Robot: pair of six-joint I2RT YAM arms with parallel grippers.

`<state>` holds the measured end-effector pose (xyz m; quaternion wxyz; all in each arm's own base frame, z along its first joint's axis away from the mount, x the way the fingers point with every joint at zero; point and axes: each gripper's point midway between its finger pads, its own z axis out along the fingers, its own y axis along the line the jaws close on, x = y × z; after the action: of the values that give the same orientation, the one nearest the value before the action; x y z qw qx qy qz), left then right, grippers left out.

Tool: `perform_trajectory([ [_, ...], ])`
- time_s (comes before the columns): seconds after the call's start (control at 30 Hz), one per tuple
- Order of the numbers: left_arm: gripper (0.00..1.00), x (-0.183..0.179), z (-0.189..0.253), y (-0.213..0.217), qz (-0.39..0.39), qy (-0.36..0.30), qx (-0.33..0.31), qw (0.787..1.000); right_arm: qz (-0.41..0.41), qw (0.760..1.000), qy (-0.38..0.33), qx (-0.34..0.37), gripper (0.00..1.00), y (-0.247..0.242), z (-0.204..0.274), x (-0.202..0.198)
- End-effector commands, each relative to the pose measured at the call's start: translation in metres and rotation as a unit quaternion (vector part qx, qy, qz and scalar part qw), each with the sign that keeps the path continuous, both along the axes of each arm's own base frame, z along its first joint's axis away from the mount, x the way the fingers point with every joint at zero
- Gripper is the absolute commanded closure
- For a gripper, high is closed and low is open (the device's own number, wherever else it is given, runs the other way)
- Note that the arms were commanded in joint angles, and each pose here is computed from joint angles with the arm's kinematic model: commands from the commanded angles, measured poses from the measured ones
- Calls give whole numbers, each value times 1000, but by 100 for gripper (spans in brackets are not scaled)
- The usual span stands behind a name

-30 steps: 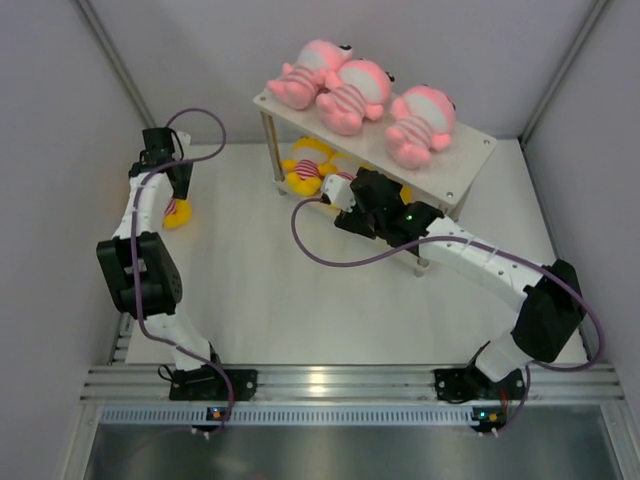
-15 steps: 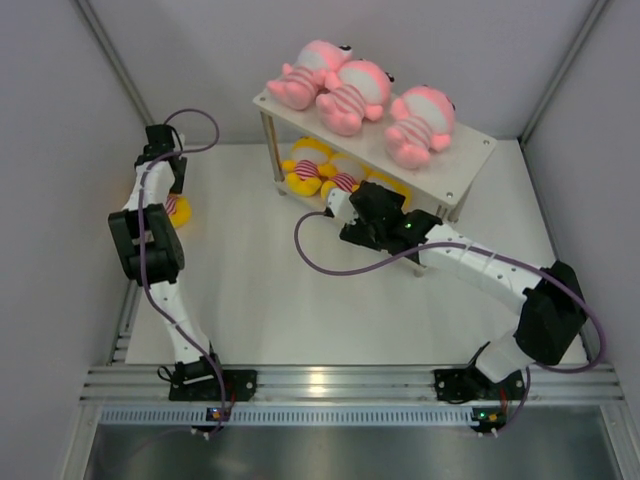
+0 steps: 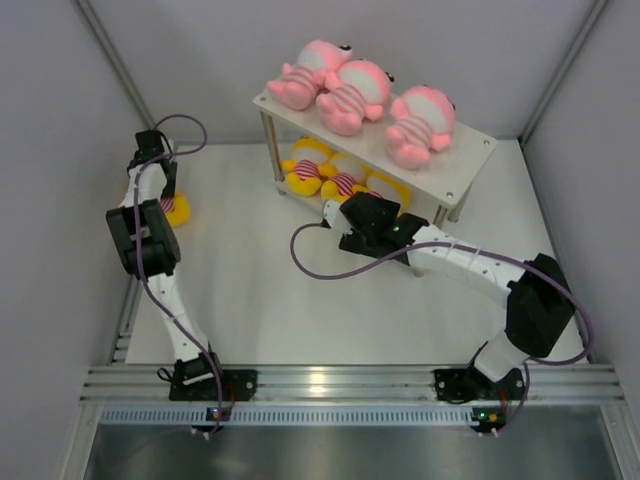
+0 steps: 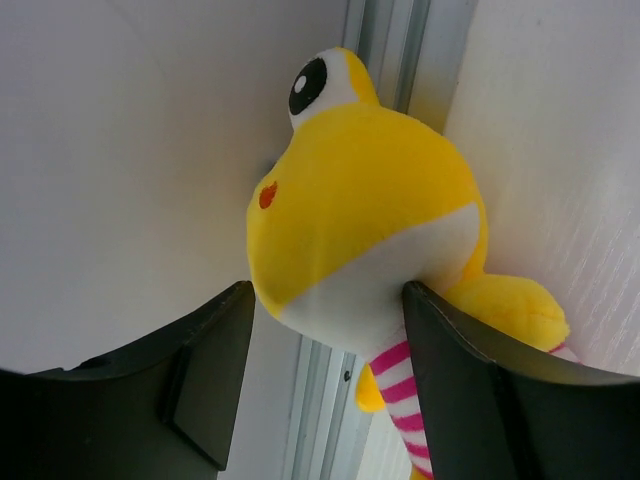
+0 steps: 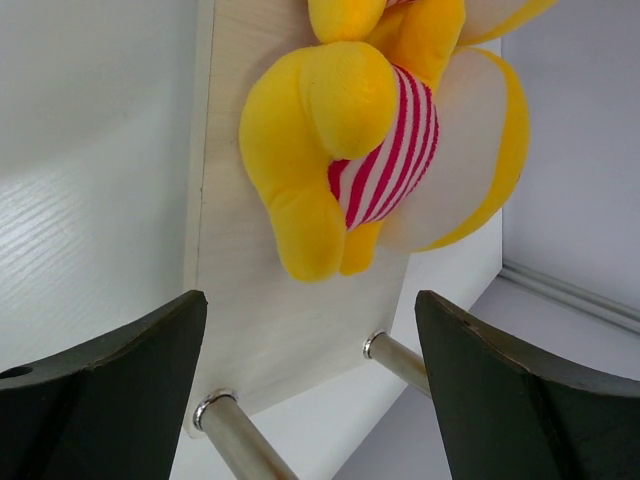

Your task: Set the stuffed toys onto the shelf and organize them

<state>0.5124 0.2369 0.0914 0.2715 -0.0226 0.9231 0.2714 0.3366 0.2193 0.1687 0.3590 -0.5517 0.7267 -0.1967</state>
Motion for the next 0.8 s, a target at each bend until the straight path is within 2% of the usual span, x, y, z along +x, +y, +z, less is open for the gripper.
perform_trajectory([
  [0.0,33,14,0,-2,-12,-20,-11,1000,1,1000,-25,12,15,10,23,6],
  [0.1,39,18,-8,-2,-17,-17,-19,1000,1,1000,-26,11,15,10,25,7],
  [0.13,46,16,-13,-5,-20,-13,-26,999,0,1000,-29,9,15,9,26,8],
  [0.2,53,18,-20,-16,-38,-17,-55,998,-2,999,-32,5,15,7,28,8],
  [0.23,61,17,-25,-21,-44,-15,-68,997,-3,999,-34,5,15,7,30,8],
  [0.33,70,10,-42,-36,-58,-2,-107,993,-3,999,-42,9,15,7,36,9],
  [0.4,83,2,-54,-39,-58,12,-115,992,-2,999,-48,12,15,7,41,10],
  [0.47,100,-2,-59,-37,-54,18,-117,992,-4,999,-53,12,15,7,44,10],
  [0.63,100,-12,-49,-49,-65,12,-135,989,-11,997,-74,15,15,8,58,8],
  [0.67,100,-10,-29,-60,-84,-9,-143,986,-11,997,-78,24,15,8,63,7],
  [0.77,100,-23,-5,-103,-149,-23,-180,972,6,993,-95,67,15,18,85,1],
])
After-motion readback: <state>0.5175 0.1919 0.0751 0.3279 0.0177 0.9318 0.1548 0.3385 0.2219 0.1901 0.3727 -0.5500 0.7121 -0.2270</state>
